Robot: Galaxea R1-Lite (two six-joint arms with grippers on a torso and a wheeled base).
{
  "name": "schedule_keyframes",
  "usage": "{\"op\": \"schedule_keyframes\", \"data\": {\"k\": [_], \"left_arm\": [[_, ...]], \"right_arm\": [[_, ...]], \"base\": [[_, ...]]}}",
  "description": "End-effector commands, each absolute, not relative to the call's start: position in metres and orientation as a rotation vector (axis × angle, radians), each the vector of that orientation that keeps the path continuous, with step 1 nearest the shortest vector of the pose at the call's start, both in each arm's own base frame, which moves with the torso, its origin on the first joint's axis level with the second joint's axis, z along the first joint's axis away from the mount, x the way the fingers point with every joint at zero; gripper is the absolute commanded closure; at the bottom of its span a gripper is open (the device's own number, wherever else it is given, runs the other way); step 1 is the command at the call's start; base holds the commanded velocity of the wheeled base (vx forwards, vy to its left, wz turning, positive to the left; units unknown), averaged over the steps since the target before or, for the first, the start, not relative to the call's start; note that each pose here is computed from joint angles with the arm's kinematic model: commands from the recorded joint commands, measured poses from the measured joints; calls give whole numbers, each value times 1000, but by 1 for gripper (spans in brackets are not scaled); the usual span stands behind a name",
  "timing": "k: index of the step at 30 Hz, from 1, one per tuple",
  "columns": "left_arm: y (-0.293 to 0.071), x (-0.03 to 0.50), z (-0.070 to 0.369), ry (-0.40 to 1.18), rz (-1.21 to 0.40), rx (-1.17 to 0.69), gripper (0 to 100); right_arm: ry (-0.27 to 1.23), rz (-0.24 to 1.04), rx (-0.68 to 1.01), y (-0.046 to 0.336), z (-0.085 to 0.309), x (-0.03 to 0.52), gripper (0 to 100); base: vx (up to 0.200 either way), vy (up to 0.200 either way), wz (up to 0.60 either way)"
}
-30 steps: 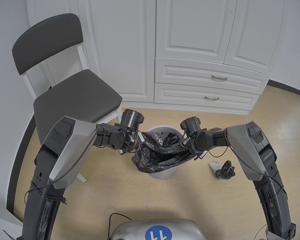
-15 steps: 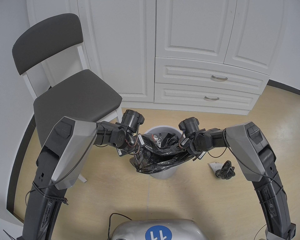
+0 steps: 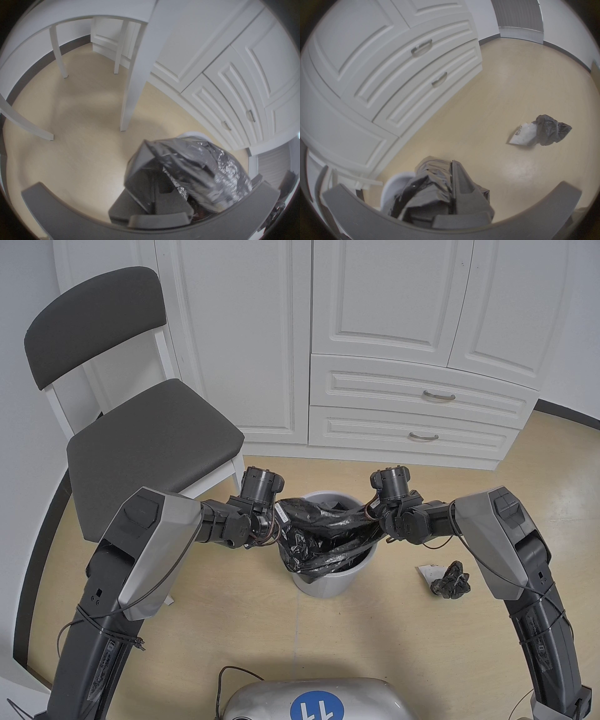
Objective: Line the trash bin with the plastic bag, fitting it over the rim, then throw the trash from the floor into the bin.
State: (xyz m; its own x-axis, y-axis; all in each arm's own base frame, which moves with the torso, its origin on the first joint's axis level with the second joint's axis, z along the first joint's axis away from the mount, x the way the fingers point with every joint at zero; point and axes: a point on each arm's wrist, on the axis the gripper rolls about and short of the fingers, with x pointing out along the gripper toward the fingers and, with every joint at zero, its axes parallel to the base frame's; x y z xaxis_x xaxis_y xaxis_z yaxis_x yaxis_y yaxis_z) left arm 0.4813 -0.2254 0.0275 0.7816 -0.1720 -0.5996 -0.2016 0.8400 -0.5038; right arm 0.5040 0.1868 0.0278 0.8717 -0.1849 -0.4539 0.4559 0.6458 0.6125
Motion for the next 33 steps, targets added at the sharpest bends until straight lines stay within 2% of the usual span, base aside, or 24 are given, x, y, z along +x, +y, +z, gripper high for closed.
{"op": "schedule_keyframes", "data": {"k": [1,10,14,18,25,33], "left_arm": [[-220,488,20,653,38,-639,100],[-210,492,25,630,63,-638,100],[-207,487,27,665,93,-518,100],[-209,482,29,699,111,-472,100],[-207,471,43,774,125,-408,100],[-211,459,59,818,118,-364,100]], "right_arm": [[310,-383,836,179,35,509,100],[235,-410,822,167,55,512,100],[237,-479,621,159,57,511,100],[326,-504,548,160,65,502,100],[522,-553,405,165,52,481,100],[636,-553,281,172,47,458,100]], "base": [[0,0,0],[0,0,0],[0,0,0],[0,0,0],[0,0,0],[0,0,0]]}}
